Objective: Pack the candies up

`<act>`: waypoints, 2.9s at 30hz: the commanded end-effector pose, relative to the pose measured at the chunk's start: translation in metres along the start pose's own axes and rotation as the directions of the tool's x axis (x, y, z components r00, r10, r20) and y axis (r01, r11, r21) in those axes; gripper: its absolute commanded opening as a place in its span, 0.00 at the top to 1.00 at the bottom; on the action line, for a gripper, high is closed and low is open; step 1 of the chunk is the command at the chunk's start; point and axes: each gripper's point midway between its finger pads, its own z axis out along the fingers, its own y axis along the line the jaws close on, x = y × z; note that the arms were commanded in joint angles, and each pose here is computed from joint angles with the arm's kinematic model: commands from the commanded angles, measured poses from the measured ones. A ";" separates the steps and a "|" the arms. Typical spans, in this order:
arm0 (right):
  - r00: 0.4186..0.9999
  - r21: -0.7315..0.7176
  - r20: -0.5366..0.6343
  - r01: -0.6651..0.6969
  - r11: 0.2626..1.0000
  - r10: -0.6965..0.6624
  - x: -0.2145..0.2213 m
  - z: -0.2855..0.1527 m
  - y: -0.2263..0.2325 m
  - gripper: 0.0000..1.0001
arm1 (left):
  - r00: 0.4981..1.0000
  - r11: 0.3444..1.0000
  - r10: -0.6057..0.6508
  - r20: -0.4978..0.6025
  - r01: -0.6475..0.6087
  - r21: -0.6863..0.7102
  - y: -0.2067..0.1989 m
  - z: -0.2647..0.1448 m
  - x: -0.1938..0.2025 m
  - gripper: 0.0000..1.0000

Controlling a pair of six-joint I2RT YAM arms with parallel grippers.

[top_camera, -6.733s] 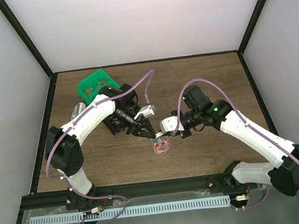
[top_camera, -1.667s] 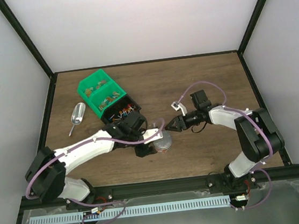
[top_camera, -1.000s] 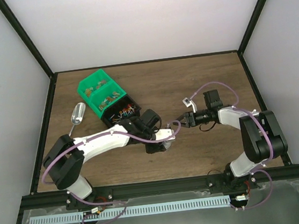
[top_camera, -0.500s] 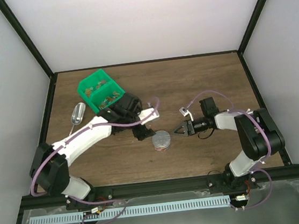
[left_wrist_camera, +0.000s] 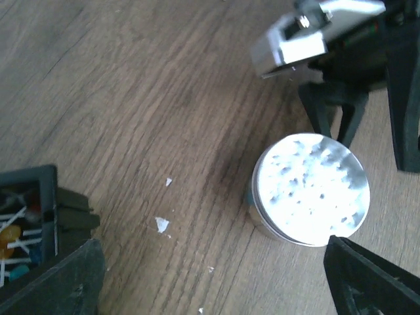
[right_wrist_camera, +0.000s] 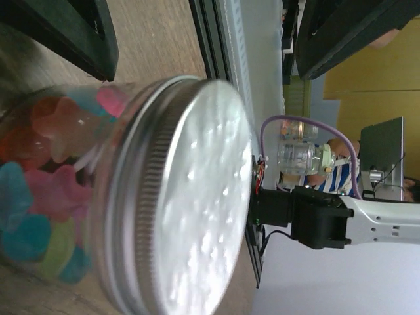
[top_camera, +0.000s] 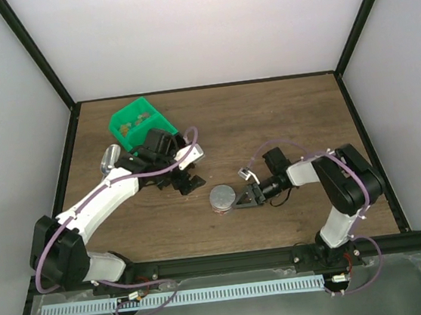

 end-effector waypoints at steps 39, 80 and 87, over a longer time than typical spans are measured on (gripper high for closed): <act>0.521 0.406 0.128 0.749 0.524 -0.844 -0.051 0.031 0.003 0.00 | 0.982 0.984 -0.135 0.132 0.149 -0.099 0.066 -0.052 -0.022 0.00; 0.448 0.521 0.030 0.756 0.397 -0.893 -0.064 0.104 -0.061 0.03 | 0.995 0.996 0.074 -0.064 -0.076 -0.037 0.007 -0.014 0.087 0.00; 0.449 0.507 0.034 0.762 0.403 -0.893 -0.062 0.104 -0.058 0.12 | 0.988 0.989 0.132 -0.081 -0.137 -0.049 -0.003 0.004 0.090 0.00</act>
